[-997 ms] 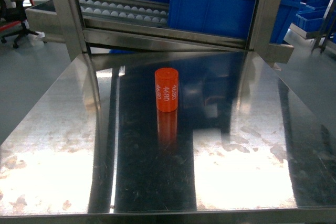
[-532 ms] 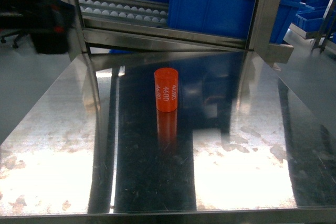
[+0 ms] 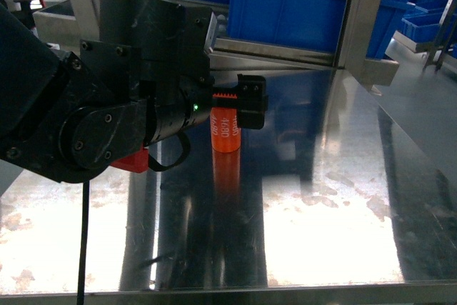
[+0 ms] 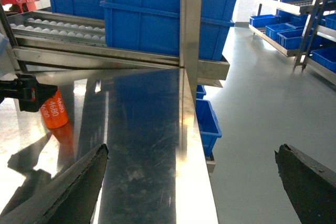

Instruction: Pick capacitor and pack into box

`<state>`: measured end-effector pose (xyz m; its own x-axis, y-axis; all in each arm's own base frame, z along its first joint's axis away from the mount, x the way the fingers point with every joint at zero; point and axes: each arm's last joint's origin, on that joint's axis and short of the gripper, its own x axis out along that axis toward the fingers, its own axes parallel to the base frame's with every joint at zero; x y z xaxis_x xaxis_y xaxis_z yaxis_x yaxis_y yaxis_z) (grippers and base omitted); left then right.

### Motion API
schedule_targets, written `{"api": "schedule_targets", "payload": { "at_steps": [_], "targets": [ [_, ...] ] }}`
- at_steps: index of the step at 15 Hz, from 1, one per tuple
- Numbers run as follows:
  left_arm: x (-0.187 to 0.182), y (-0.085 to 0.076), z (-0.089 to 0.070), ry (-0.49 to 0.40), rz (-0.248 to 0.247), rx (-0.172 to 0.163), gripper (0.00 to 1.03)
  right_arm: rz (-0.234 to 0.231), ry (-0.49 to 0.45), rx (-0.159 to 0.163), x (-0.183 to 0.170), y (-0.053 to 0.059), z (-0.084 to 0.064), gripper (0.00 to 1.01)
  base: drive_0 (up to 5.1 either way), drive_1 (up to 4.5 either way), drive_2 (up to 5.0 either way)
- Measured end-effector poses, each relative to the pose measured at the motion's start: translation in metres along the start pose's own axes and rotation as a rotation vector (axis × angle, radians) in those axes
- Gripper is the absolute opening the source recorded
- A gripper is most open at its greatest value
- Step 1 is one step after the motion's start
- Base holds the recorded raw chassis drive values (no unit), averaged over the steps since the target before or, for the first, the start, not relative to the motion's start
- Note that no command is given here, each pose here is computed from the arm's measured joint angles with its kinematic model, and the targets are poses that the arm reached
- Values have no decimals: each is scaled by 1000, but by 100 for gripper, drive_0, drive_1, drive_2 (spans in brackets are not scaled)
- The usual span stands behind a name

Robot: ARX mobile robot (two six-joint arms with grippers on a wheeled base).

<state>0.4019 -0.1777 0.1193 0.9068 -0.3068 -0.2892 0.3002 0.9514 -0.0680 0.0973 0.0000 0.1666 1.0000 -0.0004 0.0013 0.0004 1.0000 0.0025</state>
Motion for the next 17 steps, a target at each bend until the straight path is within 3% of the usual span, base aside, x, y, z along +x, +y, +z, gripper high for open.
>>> {"api": "schedule_targets", "payload": {
  "at_steps": [2, 6, 7, 11, 15, 16, 17],
  "targets": [
    [17, 3, -14, 19, 22, -2, 98, 0, 0, 0, 0, 0, 0, 98, 0, 0, 0],
    [40, 0, -42, 84, 4, -24, 98, 0, 0, 0, 0, 0, 0, 98, 0, 0, 0],
    [42, -1, -42, 77, 6, -24, 93, 0, 0, 0, 0, 0, 0, 98, 0, 0, 0],
    [43, 1, -38, 41, 21, -23, 48, 0, 0, 0, 0, 0, 0, 98, 0, 0, 0],
    [30, 8, -36, 29, 48, -34, 45, 0, 0, 0, 0, 0, 0, 98, 0, 0, 0],
    [19, 13, -28, 22, 64, -49, 45, 0, 0, 0, 0, 0, 0, 98, 0, 0, 0],
    [1, 21, -10, -34, 96, -66, 45, 0, 0, 0, 0, 0, 0, 98, 0, 0, 0]
  ]
}}
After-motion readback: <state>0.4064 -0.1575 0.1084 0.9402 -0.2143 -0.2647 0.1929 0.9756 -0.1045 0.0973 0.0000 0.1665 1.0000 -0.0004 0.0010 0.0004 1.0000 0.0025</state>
